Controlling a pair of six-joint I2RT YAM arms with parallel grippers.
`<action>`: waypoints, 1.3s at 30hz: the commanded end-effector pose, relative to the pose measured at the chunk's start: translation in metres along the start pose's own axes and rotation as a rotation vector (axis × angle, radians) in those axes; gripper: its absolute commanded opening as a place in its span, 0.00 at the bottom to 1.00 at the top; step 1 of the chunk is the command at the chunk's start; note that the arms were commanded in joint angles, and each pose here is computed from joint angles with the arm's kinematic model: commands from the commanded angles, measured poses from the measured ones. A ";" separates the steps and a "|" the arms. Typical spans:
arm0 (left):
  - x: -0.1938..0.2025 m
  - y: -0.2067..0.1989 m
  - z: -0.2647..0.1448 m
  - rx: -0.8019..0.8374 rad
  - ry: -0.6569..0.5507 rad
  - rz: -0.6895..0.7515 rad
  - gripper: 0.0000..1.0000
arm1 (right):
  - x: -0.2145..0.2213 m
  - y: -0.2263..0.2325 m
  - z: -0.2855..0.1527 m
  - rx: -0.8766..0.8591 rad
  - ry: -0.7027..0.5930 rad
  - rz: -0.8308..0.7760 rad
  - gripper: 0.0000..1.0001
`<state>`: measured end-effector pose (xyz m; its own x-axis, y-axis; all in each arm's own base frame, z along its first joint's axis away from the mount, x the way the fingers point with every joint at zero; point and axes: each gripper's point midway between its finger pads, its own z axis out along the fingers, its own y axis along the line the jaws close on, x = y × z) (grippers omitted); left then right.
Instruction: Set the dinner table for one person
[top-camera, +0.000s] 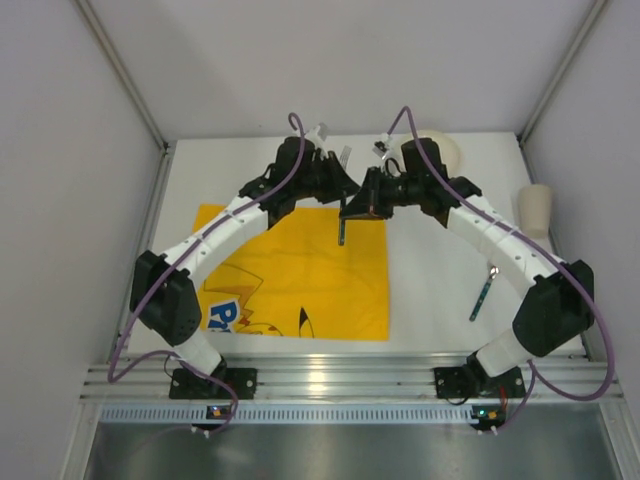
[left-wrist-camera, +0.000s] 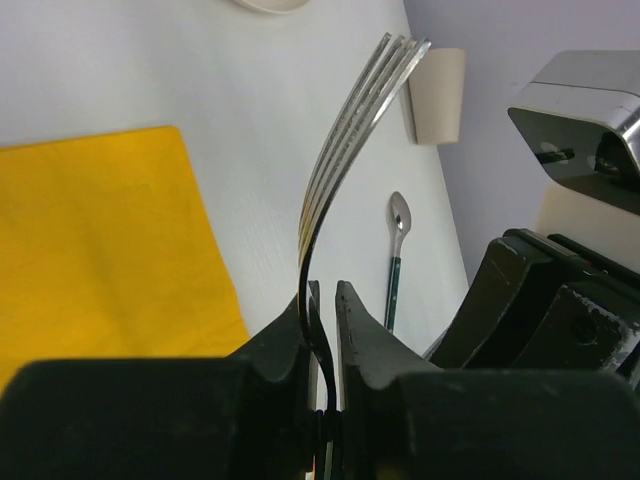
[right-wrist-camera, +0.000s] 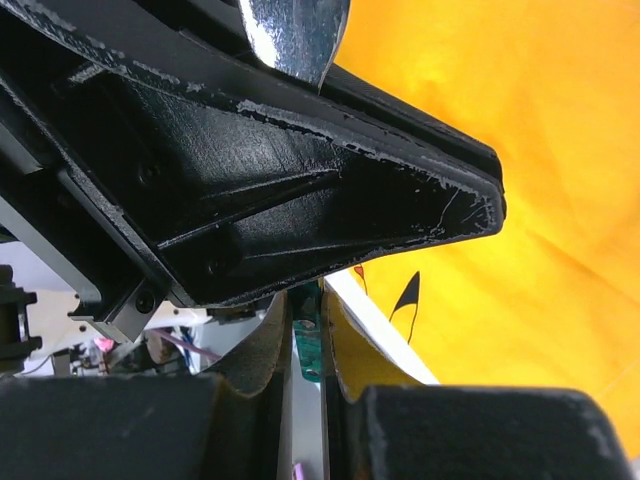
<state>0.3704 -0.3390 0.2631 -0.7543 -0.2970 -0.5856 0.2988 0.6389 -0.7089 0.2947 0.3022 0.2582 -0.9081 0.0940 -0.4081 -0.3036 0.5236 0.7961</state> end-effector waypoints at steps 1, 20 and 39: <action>-0.010 0.013 -0.004 -0.045 -0.016 0.059 0.00 | -0.014 0.016 -0.008 -0.043 -0.051 -0.041 0.00; 0.053 0.267 -0.150 -0.732 0.421 0.319 0.00 | 0.090 -0.174 0.007 0.525 0.189 0.073 0.51; 0.001 0.239 -0.198 -0.843 0.235 0.292 0.00 | 0.087 -0.244 0.062 0.618 0.227 0.048 0.00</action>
<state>0.3290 -0.0590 0.1475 -0.8637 0.0657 -0.4998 0.0780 0.9970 -0.0036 0.2911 0.2389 0.0173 -0.9875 0.0076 -0.1572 -0.0630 0.8962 0.4391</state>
